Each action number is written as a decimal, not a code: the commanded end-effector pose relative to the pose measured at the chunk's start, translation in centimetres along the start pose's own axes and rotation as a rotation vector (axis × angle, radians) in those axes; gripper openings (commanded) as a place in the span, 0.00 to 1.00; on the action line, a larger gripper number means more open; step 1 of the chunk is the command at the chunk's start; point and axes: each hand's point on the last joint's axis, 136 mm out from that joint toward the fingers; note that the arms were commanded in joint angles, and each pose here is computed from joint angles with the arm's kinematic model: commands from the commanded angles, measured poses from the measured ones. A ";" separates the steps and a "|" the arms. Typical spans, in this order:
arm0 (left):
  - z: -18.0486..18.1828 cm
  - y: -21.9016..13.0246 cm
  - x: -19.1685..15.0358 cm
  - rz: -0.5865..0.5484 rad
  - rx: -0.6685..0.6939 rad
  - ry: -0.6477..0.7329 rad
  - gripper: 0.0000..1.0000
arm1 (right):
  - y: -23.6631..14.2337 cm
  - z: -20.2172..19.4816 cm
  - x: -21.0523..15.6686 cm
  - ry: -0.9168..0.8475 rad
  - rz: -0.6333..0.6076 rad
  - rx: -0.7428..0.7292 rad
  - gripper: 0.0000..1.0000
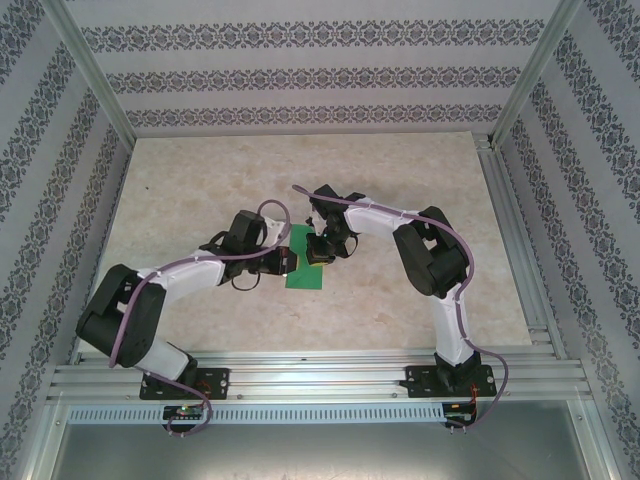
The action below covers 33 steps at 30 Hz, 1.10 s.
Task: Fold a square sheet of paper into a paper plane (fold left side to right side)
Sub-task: Fold the triangle a second time at the center of the table.
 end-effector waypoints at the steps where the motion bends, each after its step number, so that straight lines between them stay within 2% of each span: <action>1: -0.2 1.7 -0.2 0.037 -0.063 0.009 0.03 | 2.0 -4.7 -2.2 0.047 0.081 -0.178 0.07; 9: 2.3 4.2 -3.3 0.118 -0.039 -0.051 0.03 | 2.0 -4.7 -2.3 0.045 0.084 -0.179 0.07; 17: 4.7 3.2 -7.5 0.186 0.085 -0.118 0.03 | 1.7 -4.6 -2.2 0.040 0.082 -0.181 0.07; 20: 4.3 2.3 -7.6 0.171 0.090 -0.120 0.03 | 1.2 -4.1 -1.8 0.031 0.060 -0.167 0.07; 23: 2.9 0.8 -6.0 0.127 0.075 -0.106 0.07 | 0.1 -2.8 -1.0 0.013 0.025 -0.135 0.09; 26: 1.9 -1.2 -3.7 0.072 0.086 -0.092 0.14 | -1.7 -1.1 0.1 -0.009 -0.021 -0.097 0.12; 29: 2.3 -3.0 -2.2 0.033 0.132 -0.129 0.36 | -3.2 0.0 0.8 -0.025 -0.054 -0.073 0.14; 33: 3.1 -3.2 -1.3 0.033 0.144 -0.203 0.50 | -4.8 1.2 1.4 -0.037 -0.094 -0.038 0.20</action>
Point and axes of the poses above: each hand's point on the last joint's axis, 136 mm out from that joint toward the fingers, its own y axis out along the fingers, its own z axis along the line the jaws close on, x = y × z, and after that the axes turned 7 degrees about y, right-handed
